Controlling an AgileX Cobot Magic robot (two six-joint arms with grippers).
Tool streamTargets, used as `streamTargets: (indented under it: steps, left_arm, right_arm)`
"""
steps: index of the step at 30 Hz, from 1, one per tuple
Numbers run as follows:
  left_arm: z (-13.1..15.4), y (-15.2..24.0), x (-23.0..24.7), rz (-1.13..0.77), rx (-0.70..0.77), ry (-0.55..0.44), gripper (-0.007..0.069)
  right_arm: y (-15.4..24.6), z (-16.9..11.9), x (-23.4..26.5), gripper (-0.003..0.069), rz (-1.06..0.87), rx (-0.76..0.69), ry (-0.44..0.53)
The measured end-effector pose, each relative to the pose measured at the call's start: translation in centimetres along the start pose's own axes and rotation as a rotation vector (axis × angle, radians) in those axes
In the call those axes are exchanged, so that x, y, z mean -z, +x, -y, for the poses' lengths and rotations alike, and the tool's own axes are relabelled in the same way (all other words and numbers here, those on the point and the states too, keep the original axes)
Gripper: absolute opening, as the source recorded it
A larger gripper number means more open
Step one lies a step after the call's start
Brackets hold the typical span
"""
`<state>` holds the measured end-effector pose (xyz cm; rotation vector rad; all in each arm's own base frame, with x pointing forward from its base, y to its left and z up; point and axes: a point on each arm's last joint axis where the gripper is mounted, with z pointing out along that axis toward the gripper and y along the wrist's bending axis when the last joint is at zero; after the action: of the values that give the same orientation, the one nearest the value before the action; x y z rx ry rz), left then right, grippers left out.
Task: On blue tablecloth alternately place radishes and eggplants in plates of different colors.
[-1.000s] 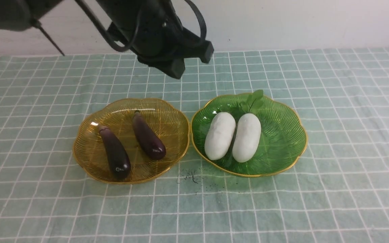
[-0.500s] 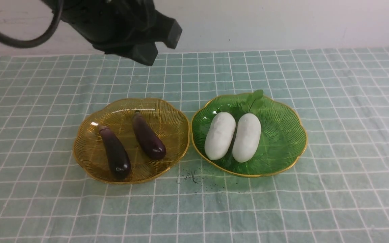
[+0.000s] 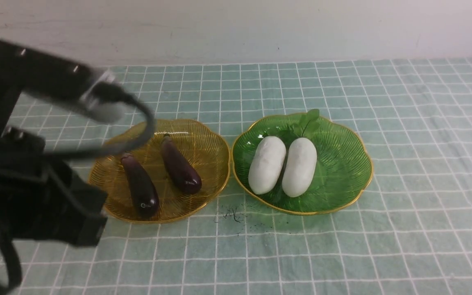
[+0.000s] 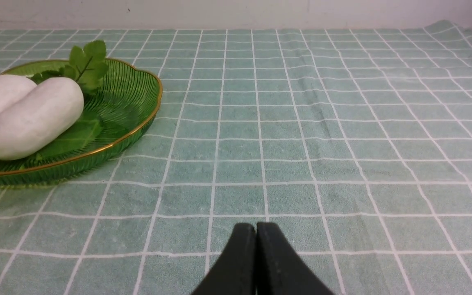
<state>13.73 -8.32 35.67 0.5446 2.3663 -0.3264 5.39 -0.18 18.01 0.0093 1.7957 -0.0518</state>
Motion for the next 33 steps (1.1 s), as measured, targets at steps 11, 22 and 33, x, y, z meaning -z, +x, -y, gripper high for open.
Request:
streamTargets:
  steps: [11, 22, 33]
  left_arm:
    - [-0.7, 7.7, -0.7, 0.475, 0.041, 0.053, -0.0008]
    - [-0.8, 8.4, -0.3, 0.512, 0.041, 0.058, -0.0008]
    - [-0.8, 8.6, -0.4, 0.495, 0.041, 0.057, -0.0008]
  right_arm:
    - [0.0, 0.0, 0.0, -0.0015, 0.0, 0.0, 0.0]
    - [0.0, 0.0, 0.0, -0.0015, 0.0, -0.004, 0.0]
    - [0.0, 0.0, 0.0, -0.0015, 0.0, -0.01, 0.0]
